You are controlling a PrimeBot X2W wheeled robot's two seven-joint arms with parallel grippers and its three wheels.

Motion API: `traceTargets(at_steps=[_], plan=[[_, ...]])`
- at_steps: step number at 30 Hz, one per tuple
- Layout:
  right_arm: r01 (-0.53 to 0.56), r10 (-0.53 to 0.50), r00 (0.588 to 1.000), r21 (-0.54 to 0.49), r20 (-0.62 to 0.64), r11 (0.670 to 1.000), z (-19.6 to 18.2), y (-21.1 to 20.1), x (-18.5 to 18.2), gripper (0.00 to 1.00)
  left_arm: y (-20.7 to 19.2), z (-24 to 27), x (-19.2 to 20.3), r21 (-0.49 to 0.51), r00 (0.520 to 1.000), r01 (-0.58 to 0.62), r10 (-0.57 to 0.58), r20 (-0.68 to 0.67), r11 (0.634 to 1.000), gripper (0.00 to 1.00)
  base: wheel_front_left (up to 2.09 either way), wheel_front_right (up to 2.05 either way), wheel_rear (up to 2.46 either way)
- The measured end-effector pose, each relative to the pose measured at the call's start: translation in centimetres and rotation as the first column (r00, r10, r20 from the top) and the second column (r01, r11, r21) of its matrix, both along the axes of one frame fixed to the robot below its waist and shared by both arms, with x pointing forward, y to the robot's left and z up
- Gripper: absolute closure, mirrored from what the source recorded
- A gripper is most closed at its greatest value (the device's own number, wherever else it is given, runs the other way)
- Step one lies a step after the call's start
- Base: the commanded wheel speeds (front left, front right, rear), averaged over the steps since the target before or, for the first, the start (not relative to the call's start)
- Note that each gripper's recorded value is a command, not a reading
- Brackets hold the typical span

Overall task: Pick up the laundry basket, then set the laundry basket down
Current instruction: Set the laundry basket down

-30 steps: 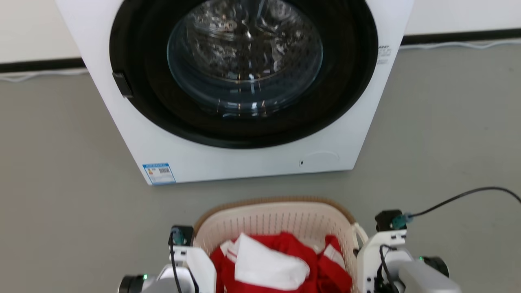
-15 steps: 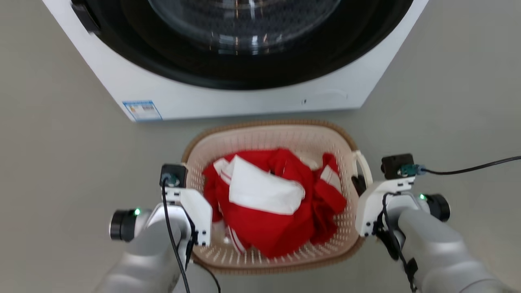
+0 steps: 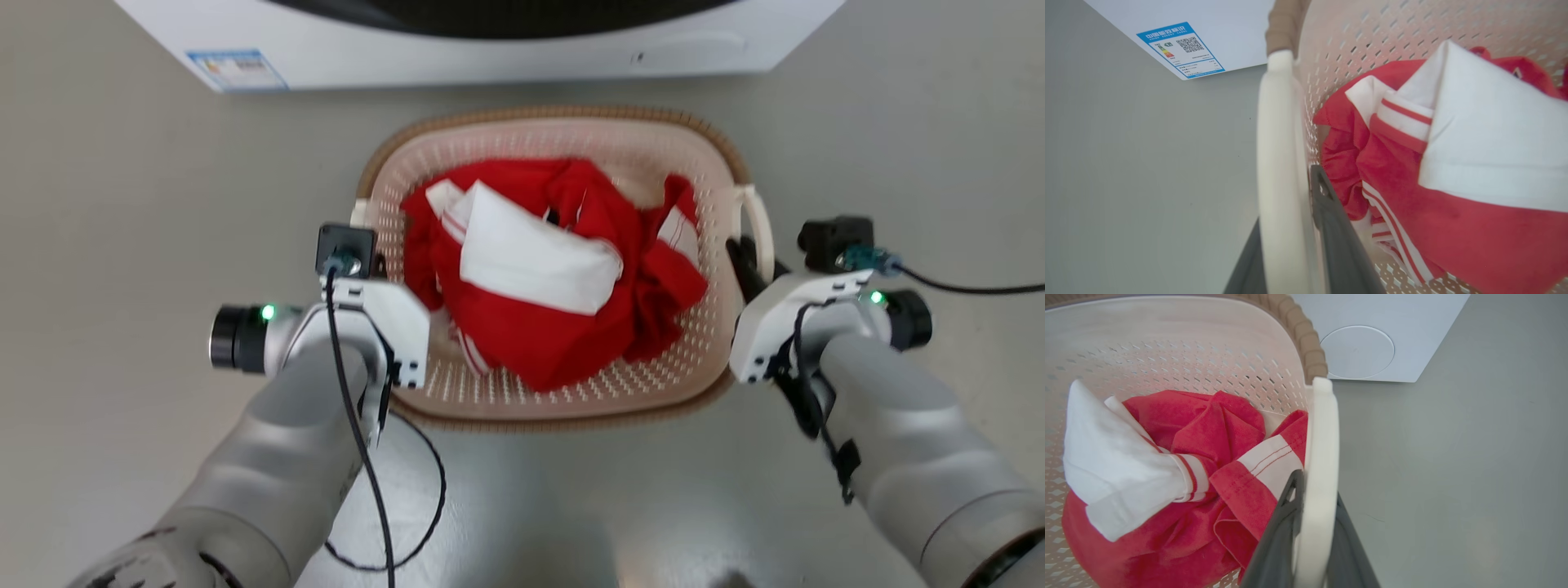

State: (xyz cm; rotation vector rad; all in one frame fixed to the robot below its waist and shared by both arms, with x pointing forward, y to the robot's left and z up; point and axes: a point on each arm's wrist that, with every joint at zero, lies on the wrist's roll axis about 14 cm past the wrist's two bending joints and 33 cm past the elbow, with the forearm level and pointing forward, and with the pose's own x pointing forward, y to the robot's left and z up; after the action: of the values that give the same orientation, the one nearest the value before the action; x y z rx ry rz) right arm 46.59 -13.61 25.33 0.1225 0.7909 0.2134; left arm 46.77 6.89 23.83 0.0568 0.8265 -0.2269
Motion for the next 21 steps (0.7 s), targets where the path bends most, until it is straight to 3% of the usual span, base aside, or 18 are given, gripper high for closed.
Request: traceTargets(at_steps=[11, 21], plan=[[-0.006, 0.006, 1.0, 0.002, 0.002, 1.0, -4.7, -0.9, 4.2, 1.0, -0.7, -4.1, 4.4, -0.001, 1.0, -0.019, 0.019, 0.02, 1.0, 1.0, 0.0, 0.0, 0.0], [-0.006, 0.006, 1.0, 0.0, -0.028, 1.0, -7.9, -1.2, 4.2, 1.0, -0.3, -7.8, 4.0, 0.0, 0.999, -0.047, 0.047, -0.028, 0.999, 1.0, 0.0, 0.0, 0.0]])
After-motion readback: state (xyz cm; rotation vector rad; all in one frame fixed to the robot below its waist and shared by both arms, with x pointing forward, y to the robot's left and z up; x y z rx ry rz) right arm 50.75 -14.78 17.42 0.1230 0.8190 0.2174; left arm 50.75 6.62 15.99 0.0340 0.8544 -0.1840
